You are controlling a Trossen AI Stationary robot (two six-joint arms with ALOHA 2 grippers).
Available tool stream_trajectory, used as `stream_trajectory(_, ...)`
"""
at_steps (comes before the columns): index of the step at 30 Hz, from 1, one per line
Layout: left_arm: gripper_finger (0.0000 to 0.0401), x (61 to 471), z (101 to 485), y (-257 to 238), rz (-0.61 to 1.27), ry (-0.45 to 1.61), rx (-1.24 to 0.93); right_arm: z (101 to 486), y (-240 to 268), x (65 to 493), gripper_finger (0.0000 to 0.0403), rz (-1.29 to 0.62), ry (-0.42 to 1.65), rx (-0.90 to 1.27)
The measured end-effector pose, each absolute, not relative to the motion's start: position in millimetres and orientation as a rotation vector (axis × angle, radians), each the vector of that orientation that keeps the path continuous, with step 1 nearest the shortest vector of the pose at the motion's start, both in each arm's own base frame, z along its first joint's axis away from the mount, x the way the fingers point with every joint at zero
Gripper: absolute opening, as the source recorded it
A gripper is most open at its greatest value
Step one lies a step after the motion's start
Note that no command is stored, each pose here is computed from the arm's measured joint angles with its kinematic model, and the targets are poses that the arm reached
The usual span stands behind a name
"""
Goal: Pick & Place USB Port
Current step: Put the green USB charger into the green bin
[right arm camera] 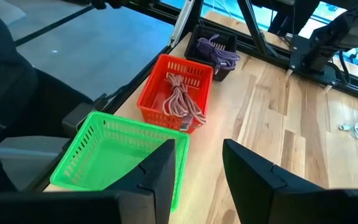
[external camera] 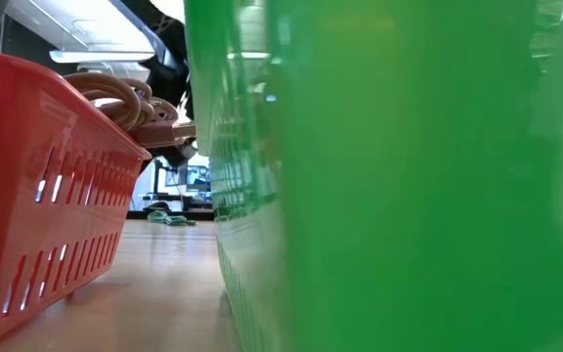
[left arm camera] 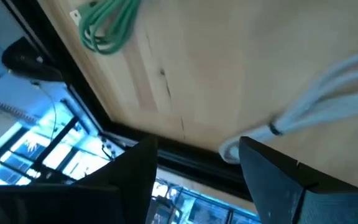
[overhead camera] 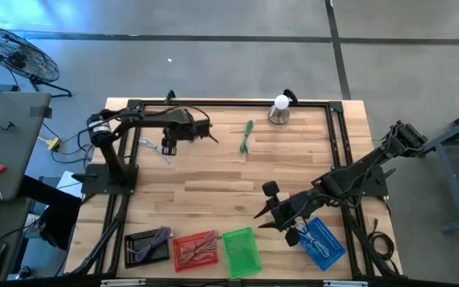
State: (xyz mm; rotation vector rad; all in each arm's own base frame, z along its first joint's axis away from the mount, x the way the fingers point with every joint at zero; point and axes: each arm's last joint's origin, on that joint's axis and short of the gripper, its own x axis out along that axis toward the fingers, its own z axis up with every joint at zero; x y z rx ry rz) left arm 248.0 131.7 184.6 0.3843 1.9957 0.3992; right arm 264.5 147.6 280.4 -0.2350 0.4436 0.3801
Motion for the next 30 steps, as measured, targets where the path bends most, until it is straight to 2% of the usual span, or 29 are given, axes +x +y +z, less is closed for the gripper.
stream_trajectory(11,0.0218,252,182,163,0.19,1.757,0.316,278,131,272,0.0126,0.32,0.479,-0.213)
stream_trajectory(19,0.0218,244,181,178,0.06,1.693,0.275,277,117,277,0.0126,0.287,0.497,-0.228)
stream_trajectory(30,0.0218,252,181,191,-0.009,1.566,0.407,276,87,288,0.0126,0.286,0.508,-0.18)
